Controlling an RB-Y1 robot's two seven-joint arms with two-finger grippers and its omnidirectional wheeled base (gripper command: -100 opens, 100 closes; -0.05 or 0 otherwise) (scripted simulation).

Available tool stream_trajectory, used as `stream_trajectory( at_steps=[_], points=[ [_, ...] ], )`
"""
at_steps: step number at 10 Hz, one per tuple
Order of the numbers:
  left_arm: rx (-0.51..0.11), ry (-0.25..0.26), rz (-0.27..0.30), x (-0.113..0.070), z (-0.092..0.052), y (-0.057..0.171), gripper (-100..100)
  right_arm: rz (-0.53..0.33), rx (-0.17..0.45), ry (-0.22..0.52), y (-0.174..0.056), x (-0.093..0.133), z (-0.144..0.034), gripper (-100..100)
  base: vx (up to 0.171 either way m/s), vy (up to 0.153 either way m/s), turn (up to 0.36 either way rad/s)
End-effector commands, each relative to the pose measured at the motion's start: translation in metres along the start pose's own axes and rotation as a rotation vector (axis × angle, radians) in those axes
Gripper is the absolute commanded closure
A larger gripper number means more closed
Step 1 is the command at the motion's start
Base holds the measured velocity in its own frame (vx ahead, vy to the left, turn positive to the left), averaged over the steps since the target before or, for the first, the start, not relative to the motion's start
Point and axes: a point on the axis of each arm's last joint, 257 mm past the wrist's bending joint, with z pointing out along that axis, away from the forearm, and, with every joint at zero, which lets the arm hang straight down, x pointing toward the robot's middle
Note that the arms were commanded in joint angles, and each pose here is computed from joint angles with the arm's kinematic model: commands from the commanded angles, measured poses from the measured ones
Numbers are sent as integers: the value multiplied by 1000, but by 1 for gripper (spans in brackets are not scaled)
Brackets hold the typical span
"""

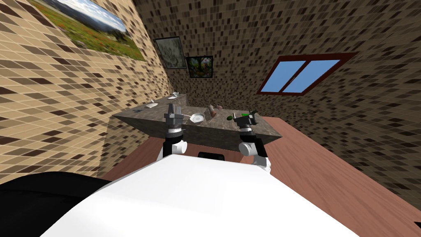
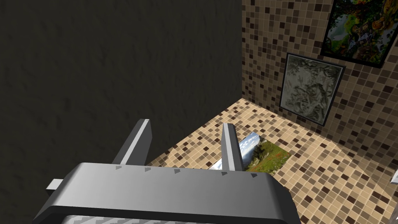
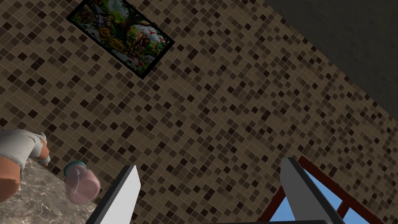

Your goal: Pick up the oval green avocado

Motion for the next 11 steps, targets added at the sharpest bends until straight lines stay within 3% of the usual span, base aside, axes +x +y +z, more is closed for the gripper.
stream_trajectory(
  at_steps=[1, 3, 6, 8, 11],
  points=[
    [0, 0, 0, 0, 0, 0, 0, 83, 57, -14, -20, -9, 7, -100, -31, 88, -42],
    [0, 0, 0, 0, 0, 0, 0, 122, 57, -15, -20, -9, 7, -100, -18, 46, -17],
    [0, 0, 0, 0, 0, 0, 0, 269, 162, -53, -55, -22, 17, -100, -18, 53, -42],
    [0, 0, 0, 0, 0, 0, 0, 311, 161, -56, -55, -22, 17, -100, -14, 42, -15],
    [0, 0, 0, 0, 0, 0, 0, 452, 267, -114, -91, -36, 25, -100, -13, 47, -44]
  ],
)
